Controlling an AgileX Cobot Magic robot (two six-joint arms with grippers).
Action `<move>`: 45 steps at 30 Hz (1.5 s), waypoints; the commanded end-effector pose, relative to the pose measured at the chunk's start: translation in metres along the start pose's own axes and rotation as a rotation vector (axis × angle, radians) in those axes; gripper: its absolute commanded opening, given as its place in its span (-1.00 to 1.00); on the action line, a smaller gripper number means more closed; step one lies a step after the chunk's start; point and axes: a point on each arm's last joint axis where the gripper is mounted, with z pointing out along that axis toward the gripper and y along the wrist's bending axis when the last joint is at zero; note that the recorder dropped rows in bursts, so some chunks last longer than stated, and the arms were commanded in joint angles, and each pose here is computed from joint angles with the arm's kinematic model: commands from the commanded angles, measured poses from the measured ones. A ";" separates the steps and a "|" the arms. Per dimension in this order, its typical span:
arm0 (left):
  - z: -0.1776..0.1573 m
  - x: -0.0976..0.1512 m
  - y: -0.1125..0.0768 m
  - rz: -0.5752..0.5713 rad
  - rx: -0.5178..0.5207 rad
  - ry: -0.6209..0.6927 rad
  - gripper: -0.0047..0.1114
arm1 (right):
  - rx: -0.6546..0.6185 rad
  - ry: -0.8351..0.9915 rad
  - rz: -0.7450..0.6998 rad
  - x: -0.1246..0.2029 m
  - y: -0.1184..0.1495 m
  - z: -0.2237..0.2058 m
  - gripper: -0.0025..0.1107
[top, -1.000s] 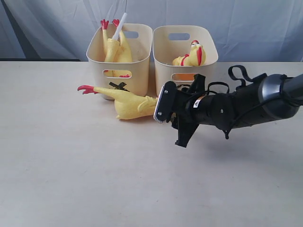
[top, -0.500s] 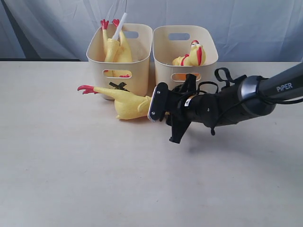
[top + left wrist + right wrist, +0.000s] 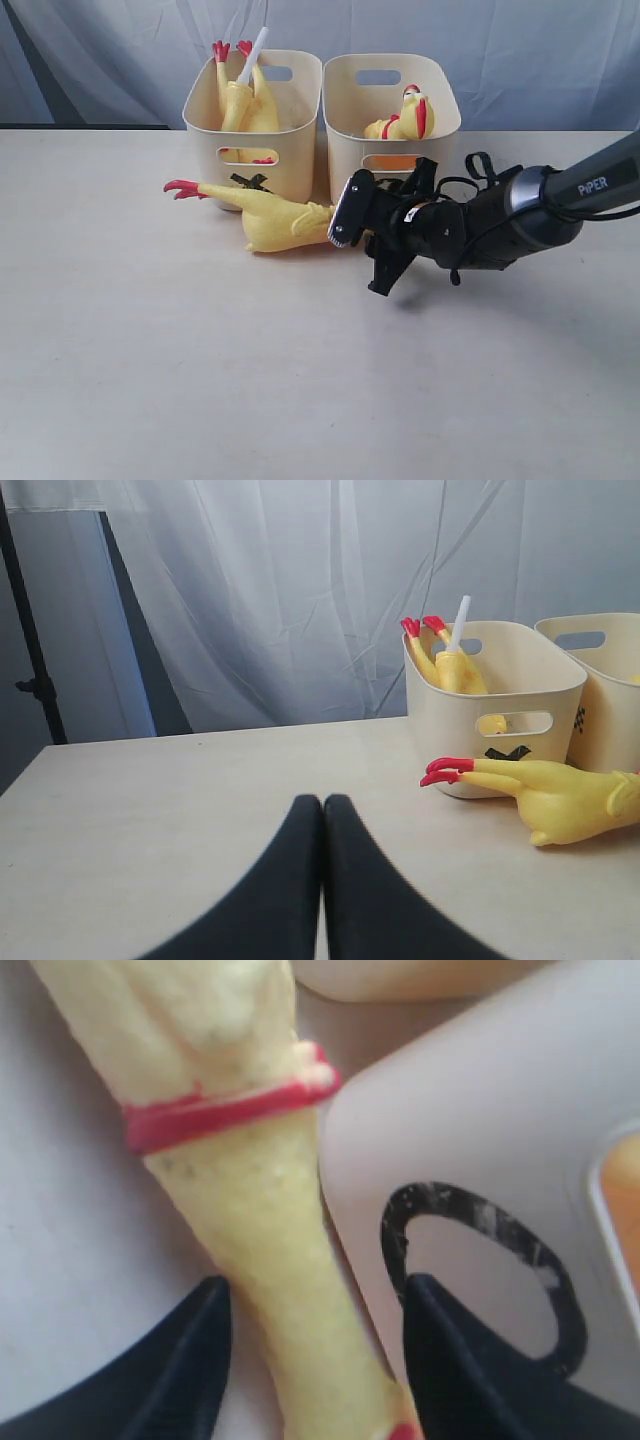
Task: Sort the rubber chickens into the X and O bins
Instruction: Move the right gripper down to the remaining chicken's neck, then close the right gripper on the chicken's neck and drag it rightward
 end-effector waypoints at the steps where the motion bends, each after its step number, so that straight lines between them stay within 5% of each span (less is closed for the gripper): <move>1: 0.000 0.002 0.000 -0.011 0.004 0.001 -0.92 | 0.005 0.016 0.023 0.006 -0.005 0.001 -0.07; 21: 0.000 0.002 0.000 -0.011 0.004 0.001 -0.92 | -0.033 0.041 0.001 0.015 0.008 0.012 -0.07; 31: 0.000 0.002 0.000 -0.011 0.004 0.001 -0.92 | -0.040 0.045 0.001 0.016 0.010 0.013 -0.97; 45: 0.000 0.002 0.000 -0.011 0.004 0.001 -0.92 | -0.153 0.051 0.014 0.006 0.004 -0.006 -0.97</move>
